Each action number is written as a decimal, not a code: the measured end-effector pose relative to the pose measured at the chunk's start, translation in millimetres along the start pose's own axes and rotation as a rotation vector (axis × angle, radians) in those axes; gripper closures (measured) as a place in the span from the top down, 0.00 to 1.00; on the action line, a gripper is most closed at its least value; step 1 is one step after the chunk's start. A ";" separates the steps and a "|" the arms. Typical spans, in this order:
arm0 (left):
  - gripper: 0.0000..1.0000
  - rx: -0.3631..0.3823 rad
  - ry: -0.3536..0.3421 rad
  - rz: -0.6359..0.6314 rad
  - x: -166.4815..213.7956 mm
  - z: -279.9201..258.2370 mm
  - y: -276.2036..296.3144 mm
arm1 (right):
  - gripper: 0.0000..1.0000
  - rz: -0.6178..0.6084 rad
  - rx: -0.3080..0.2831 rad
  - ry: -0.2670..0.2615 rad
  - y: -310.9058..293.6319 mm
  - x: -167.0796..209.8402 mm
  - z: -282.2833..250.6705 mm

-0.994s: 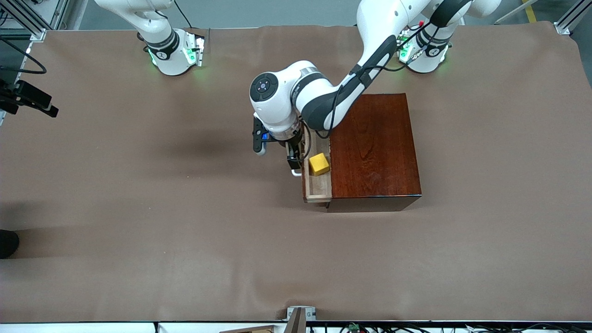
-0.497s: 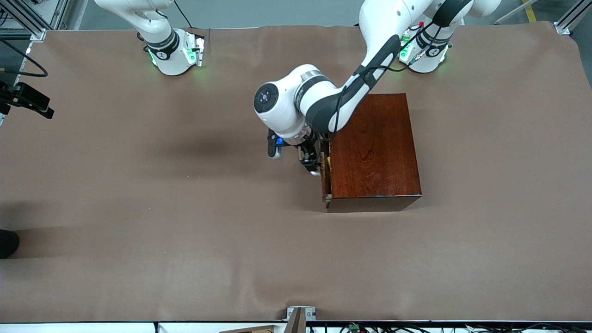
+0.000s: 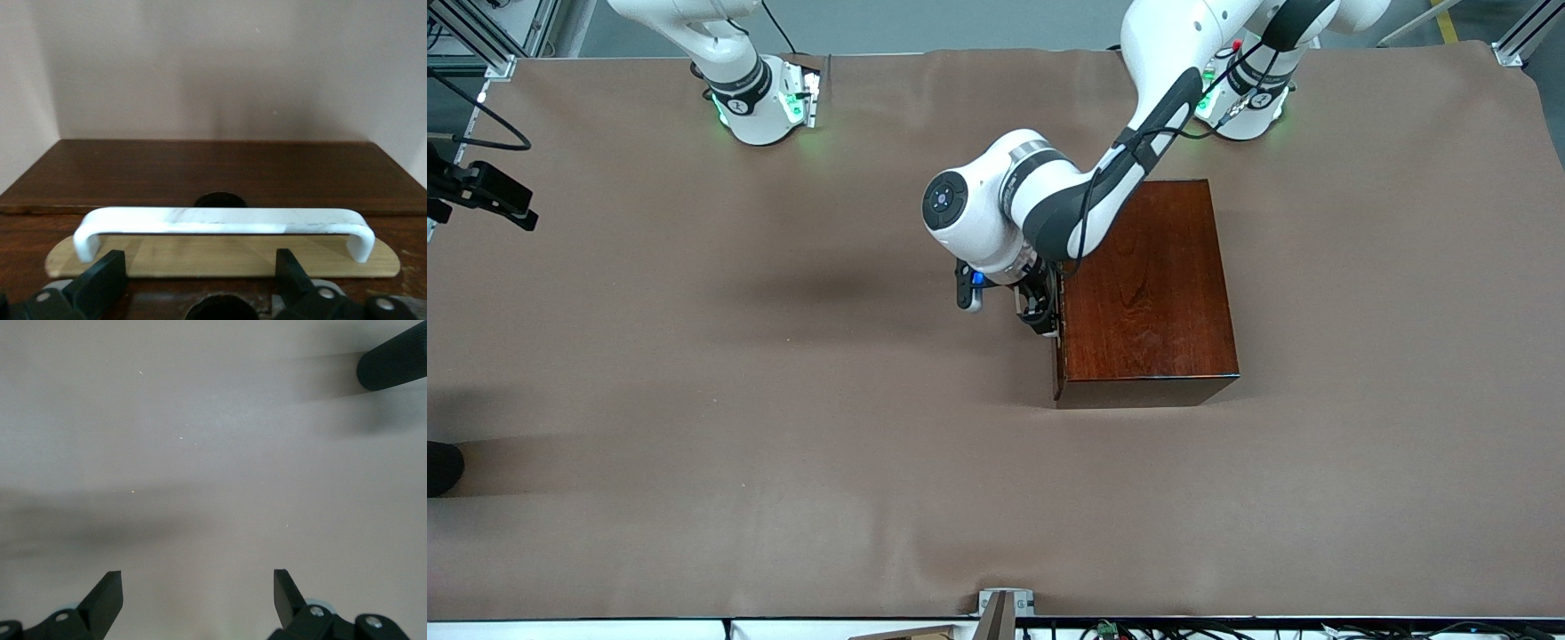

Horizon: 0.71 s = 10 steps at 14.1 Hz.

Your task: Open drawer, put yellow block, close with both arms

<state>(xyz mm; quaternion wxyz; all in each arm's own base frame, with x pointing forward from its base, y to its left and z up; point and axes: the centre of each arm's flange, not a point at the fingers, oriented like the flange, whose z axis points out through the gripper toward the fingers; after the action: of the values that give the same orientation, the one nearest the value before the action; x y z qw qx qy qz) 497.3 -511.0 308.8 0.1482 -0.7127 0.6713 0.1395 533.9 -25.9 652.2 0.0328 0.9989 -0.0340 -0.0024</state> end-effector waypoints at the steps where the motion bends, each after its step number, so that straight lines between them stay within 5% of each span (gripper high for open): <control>1: 1.00 0.028 0.022 -0.037 3.2 -3.3 -1.6 | 1.00 -0.001 0.006 0.002 -0.8 0.0 -0.7; 6: 1.00 0.101 0.115 -0.160 31.5 -45.0 36.5 | 1.00 -0.015 0.010 0.007 -8.8 -0.3 -3.3; 10: 1.00 0.118 0.256 -0.427 -6.5 -137.2 48.2 | 1.00 -0.008 0.010 0.006 -5.6 -0.1 -3.0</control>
<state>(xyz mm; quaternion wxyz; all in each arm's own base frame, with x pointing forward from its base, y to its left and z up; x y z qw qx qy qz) 448.8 -562.3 436.0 0.1294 -0.8402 0.5260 -0.0260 534.2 -20.1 654.9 0.0279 0.9992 -0.0297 0.0008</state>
